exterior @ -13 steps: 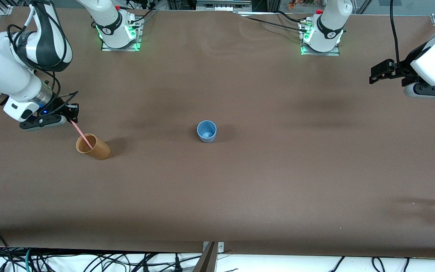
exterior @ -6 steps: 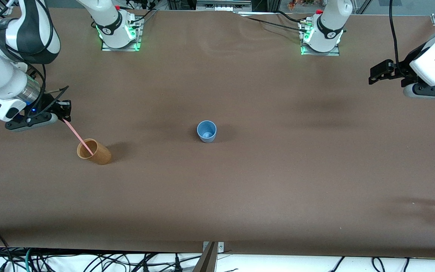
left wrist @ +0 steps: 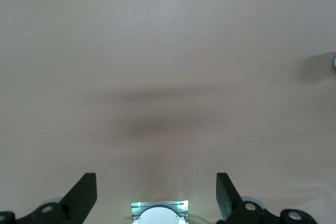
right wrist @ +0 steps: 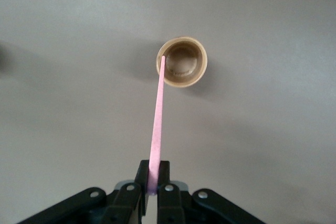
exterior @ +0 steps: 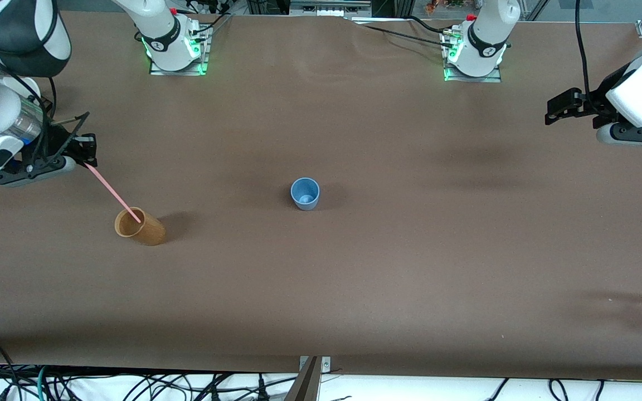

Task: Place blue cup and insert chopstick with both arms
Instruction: 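Pull the pink chopstick up out of the wooden cup with the right gripper, then carry the chopstick over the blue cup with the right gripper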

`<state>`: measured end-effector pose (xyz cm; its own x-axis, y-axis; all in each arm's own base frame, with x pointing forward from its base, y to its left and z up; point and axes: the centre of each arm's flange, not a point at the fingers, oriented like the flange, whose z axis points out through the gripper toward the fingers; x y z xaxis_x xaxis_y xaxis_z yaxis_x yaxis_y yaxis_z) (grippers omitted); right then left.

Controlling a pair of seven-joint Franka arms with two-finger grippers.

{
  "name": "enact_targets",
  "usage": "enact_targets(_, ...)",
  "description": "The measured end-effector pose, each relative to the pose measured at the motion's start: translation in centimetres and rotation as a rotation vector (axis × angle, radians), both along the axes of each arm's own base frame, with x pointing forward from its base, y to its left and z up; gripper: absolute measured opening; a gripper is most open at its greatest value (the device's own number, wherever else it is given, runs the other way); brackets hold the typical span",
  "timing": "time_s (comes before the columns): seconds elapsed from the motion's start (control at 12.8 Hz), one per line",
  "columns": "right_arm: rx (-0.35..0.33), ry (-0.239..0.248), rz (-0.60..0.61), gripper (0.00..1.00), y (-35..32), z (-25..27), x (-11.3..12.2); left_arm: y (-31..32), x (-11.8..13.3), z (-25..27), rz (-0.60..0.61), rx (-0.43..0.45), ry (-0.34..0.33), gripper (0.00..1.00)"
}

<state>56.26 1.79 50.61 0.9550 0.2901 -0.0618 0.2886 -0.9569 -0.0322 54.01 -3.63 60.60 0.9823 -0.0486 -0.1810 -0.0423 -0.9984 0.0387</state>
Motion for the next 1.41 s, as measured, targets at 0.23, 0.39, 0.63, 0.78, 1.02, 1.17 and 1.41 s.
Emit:
enact_targets(0.23, -0.001, 0.027, 0.012, 0.09, 1.2, 3.6, -0.3, 0.1, 0.0, 0.0, 0.002, 0.000, 0.000, 1.00)
enact_targets(0.39, -0.003, 0.029, 0.007, 0.09, 2.8, 4.4, -0.5, 0.1, 0.0, 0.0, 0.002, 0.000, 0.000, 1.00)
enact_targets(0.63, -0.018, 0.036, -0.044, 0.09, 9.7, 4.1, -1.1, 0.1, 0.0, 0.0, 0.002, 0.000, 0.000, 1.00)
enact_targets(0.78, -0.032, 0.029, -0.081, 0.09, 15.4, 4.0, -1.5, 0.1, 0.0, 0.0, 0.003, 0.000, 0.000, 1.00)
enact_targets(1.02, -0.053, 0.020, -0.131, 0.09, 23.2, 3.3, -2.1, 0.2, 0.0, 0.0, 0.003, 0.000, 0.000, 1.00)
enact_targets(1.17, -0.064, 0.013, -0.159, 0.09, 27.4, 2.5, -2.4, 0.2, 0.0, 0.0, 0.005, 0.000, 0.000, 1.00)
enact_targets(1.41, -0.063, -0.013, -0.192, 0.09, 34.1, 2.2, -3.2, 0.4, 0.1, 0.0, 0.007, 0.000, 0.000, 1.00)
